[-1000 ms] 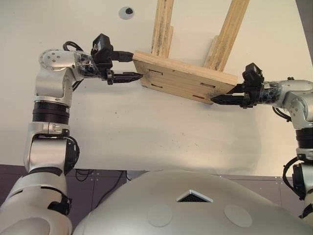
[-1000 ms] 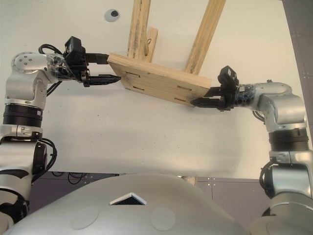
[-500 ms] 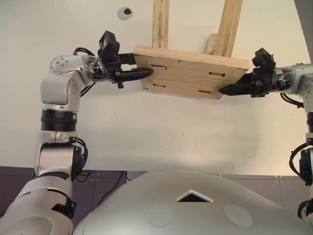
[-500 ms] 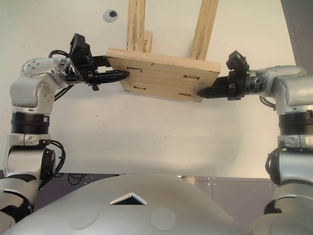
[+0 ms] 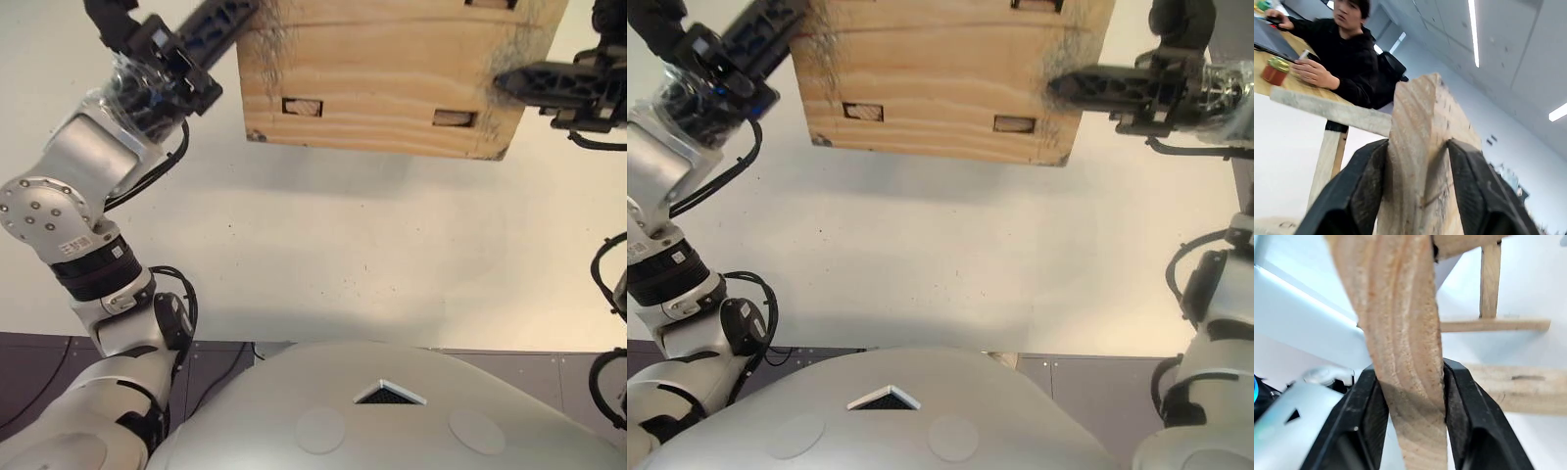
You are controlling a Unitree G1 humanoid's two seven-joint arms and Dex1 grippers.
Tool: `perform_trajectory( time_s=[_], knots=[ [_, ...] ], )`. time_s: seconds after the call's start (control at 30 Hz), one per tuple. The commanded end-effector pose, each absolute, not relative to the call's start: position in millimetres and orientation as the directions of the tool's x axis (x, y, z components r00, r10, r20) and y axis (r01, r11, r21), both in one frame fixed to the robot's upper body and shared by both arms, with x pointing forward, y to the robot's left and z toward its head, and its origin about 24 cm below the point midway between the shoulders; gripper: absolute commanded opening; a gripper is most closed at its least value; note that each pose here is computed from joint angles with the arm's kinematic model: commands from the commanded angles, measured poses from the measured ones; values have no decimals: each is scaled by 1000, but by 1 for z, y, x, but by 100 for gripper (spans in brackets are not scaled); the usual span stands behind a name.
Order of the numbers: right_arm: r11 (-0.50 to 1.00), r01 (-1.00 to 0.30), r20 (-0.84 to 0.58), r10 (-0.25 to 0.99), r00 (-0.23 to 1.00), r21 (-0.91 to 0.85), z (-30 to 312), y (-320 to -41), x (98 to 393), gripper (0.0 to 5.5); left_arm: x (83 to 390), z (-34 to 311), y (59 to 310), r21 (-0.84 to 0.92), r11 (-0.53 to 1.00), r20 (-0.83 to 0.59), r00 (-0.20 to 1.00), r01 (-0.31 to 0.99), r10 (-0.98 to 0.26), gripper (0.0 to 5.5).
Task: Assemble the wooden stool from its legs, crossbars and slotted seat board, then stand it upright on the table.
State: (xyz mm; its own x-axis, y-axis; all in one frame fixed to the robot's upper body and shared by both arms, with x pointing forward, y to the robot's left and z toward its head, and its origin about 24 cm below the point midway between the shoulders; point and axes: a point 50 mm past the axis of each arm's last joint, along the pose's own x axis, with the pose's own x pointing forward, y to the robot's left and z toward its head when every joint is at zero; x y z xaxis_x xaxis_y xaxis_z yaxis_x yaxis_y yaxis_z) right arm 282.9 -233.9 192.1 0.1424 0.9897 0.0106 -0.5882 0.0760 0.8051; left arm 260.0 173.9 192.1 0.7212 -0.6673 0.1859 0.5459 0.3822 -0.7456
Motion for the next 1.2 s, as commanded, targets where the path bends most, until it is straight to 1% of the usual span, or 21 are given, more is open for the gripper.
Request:
perform_trajectory(
  time_s=[0.03, 0.1, 0.17, 0.23, 0.33, 0.47, 0.53, 0.57, 0.6, 0.77, 0.87, 0.93, 1.03, 1.1, 1.2],
  knots=[
    [-120, -558, 238, 961, 143, 821, 227, -201, 319, 131, 293, 227, 176, -826, 475, -14, 831, 304, -556, 174],
    [-70, -505, 201, 957, 209, 860, 217, -195, 331, 131, 310, 221, 179, -828, 515, -102, 845, 220, -525, 169],
    [-9, -431, 141, 951, 275, 903, 203, -187, 341, 131, 329, 204, 182, -828, 550, -213, 844, 111, -491, 169],
    [38, -370, 87, 946, 313, 928, 192, -180, 348, 131, 344, 188, 183, -812, 583, -303, 831, 31, -467, 162],
    [116, -274, -4, 926, 378, 955, 173, -172, 356, 131, 361, 167, 179, -771, 637, -398, 798, -24, -453, 144],
    [168, -195, -62, 887, 458, 966, 162, -171, 363, 132, 377, 159, 175, -753, 657, -429, 787, -40, -443, 144],
    [211, -179, -96, 860, 501, 961, 157, -172, 367, 132, 382, 159, 173, -757, 653, -424, 787, -35, -448, 144],
    [226, -170, -109, 850, 516, 959, 154, -173, 368, 132, 384, 159, 173, -759, 650, -420, 786, -32, -453, 155],
    [241, -160, -121, 837, 534, 957, 151, -174, 369, 170, 385, 158, 172, -764, 644, -416, 786, -29, -458, 170],
    [251, -138, -125, 801, 585, 958, 144, -174, 372, 266, 392, 157, 172, -785, 619, -403, 788, -36, -465, 246],
    [252, -134, -122, 786, 606, 959, 143, -178, 373, 316, 397, 166, 175, -827, 562, -335, 821, -21, -463, 290],
    [258, -128, -126, 773, 621, 958, 141, -181, 373, 356, 400, 178, 178, -856, 517, -261, 850, 15, -457, 325],
    [278, -115, -145, 760, 633, 954, 136, -185, 372, 410, 404, 185, 184, -864, 502, -213, 884, 28, -416, 371],
    [288, -116, -148, 750, 645, 951, 135, -188, 372, 429, 405, 190, 190, -870, 489, -160, 906, 58, -391, 374],
    [284, -145, -119, 737, 665, 948, 137, -195, 373, 429, 404, 201, 202, -891, 442, -69, 934, 101, -351, 374]
  ],
)
